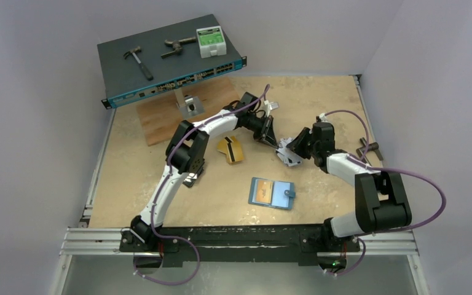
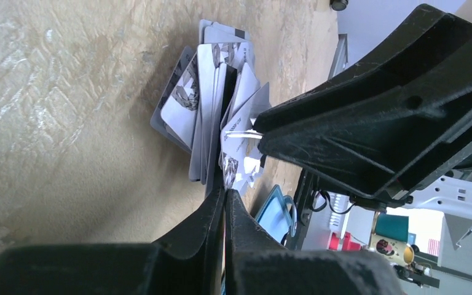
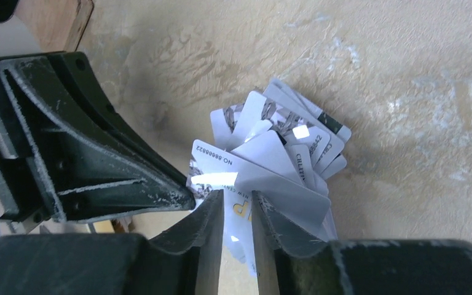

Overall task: Put the credit cards into the card holder
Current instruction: Pick up the credit card from the center of the board, then move the card holder to the center of the board.

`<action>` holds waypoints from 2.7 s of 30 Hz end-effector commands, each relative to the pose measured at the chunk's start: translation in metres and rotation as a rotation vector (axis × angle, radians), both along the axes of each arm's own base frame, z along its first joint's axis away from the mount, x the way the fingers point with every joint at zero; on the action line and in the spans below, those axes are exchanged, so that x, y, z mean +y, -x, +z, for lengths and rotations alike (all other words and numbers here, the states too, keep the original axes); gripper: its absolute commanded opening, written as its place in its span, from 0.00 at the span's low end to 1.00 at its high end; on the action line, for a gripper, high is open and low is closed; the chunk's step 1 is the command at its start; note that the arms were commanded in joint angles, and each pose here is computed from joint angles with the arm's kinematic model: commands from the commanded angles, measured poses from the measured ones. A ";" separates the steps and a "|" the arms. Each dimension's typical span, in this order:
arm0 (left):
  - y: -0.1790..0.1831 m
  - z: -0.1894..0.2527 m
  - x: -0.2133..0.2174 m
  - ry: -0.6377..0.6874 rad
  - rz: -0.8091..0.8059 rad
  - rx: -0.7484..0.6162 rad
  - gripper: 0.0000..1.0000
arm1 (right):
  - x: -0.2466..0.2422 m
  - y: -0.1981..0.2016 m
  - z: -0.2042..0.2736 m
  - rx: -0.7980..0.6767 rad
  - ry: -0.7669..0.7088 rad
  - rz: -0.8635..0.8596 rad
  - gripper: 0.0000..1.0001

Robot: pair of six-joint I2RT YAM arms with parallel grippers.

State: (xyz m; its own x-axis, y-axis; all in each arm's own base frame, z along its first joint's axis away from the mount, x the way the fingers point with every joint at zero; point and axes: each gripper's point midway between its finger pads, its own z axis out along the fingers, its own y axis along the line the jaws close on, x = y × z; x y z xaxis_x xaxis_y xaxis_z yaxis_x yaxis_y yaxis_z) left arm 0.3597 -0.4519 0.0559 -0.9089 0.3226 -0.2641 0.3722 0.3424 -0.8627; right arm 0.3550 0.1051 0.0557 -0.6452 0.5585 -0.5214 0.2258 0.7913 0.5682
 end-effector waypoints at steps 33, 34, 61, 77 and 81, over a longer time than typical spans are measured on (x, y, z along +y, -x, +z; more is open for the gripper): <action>0.062 0.127 0.053 0.331 -0.270 -0.006 0.00 | 0.061 0.036 0.104 -0.302 -0.120 0.656 0.50; 0.065 0.130 0.056 0.331 -0.275 -0.010 0.00 | 0.064 0.042 0.106 -0.309 -0.149 0.668 0.49; 0.102 0.163 0.105 0.170 -0.261 -0.178 0.88 | 0.101 0.136 0.122 -0.189 -0.240 0.674 0.00; 0.114 0.134 0.238 -0.423 -0.090 -0.425 1.00 | 0.066 0.194 0.067 0.062 0.083 0.388 0.00; 0.109 0.123 0.241 -0.474 -0.092 -0.584 1.00 | 0.056 0.195 0.053 0.132 0.175 0.373 0.00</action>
State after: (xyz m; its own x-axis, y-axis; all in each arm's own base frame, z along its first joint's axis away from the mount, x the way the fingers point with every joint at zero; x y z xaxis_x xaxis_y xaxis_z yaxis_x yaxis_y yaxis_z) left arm 0.2430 -0.2233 0.2102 -0.6871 0.5218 -0.5056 0.7252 0.5357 -0.4326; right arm 0.1555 0.1786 0.1147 -0.8538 0.1754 -0.4901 -0.1124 0.8572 0.5026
